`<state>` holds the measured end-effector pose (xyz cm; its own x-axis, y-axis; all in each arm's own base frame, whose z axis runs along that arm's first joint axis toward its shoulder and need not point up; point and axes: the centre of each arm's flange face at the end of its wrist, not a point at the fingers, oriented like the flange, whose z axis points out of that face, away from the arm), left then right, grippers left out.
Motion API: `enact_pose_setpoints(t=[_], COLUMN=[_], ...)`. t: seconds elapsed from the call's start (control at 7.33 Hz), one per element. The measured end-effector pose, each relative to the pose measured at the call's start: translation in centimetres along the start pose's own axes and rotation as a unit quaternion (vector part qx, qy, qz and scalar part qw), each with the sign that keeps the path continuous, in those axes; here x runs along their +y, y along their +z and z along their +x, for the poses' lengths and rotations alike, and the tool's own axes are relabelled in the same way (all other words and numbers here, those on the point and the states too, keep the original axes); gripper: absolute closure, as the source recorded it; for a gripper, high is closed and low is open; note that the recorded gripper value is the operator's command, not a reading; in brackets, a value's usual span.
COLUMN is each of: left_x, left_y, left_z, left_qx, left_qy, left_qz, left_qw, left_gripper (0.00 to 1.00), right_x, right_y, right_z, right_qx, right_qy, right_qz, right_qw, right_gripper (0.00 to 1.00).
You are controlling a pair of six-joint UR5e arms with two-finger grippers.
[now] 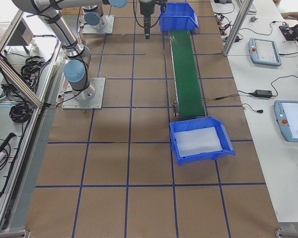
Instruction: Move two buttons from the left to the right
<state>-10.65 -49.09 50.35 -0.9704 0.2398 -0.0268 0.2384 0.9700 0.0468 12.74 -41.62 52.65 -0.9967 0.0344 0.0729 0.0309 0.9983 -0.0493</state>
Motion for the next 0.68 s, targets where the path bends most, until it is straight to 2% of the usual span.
enact_pose_setpoints(t=[0.68], left_x=[-0.16], left_y=[-0.07], left_z=[-0.13], left_qx=[-0.001], left_qy=[-0.001], left_qz=[0.005], left_qw=[1.0000], left_gripper=[0.00], right_x=[0.01], right_y=[0.08], right_z=[0.00], right_qx=[0.000], right_qy=[0.000], right_qz=[-0.001], right_qw=[1.0000], right_gripper=[0.00])
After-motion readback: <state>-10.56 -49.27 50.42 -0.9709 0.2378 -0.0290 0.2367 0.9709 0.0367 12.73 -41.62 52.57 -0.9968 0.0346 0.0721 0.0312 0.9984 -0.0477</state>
